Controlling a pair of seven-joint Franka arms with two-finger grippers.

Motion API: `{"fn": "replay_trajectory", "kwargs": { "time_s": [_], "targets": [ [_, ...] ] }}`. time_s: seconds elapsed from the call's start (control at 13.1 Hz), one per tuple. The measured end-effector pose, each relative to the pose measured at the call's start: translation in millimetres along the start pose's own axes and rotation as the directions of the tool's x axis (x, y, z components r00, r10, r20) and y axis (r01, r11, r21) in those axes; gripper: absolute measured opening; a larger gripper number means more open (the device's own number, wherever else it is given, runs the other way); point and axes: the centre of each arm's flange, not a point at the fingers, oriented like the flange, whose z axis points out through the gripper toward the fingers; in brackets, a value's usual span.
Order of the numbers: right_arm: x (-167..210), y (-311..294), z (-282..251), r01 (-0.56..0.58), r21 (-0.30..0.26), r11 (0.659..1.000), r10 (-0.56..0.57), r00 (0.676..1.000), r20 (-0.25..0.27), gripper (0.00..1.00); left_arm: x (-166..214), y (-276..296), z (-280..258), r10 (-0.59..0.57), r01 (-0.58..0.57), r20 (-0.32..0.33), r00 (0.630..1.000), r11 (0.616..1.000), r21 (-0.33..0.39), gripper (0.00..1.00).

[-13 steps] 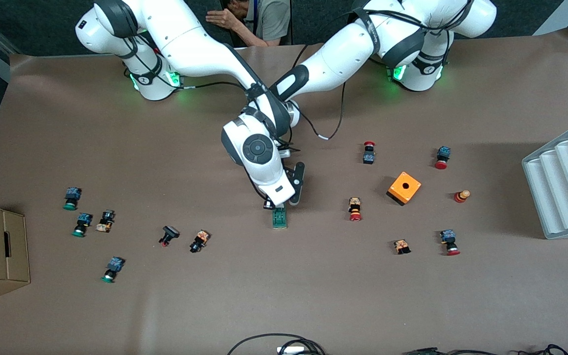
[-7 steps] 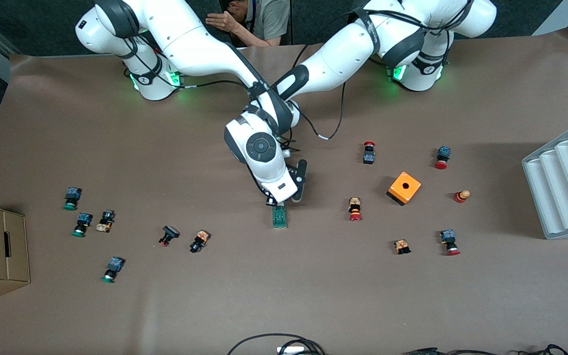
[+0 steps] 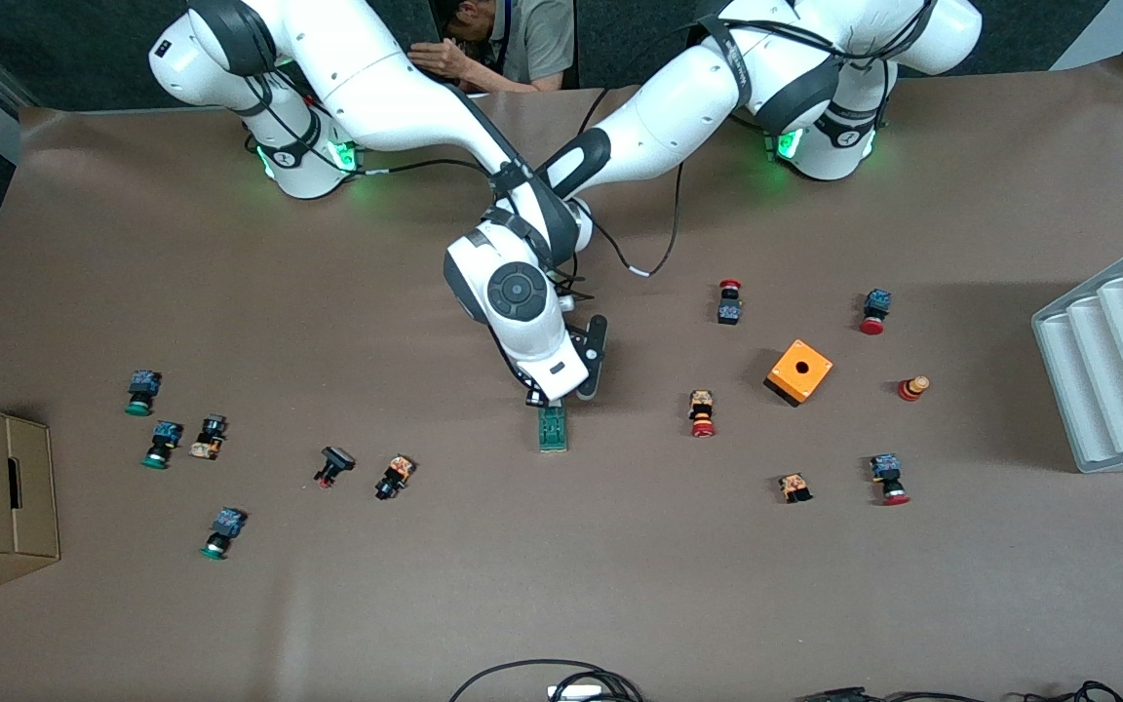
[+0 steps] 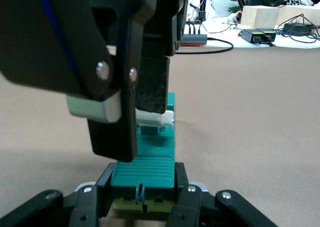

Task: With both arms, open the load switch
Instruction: 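Keep pressing the white lever with the right gripper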

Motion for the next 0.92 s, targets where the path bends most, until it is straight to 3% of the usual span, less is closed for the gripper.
{"fn": "replay_trajectory", "kwargs": {
  "time_s": [0.92],
  "targets": [
    [-0.2,-1.9,13.6,0.001,-0.006,1.0,-0.001,1.0,-0.001,0.5,0.0,0.0,0.0,0.0,0.0,0.0,1.0,1.0,0.0,0.5]
  ]
}}
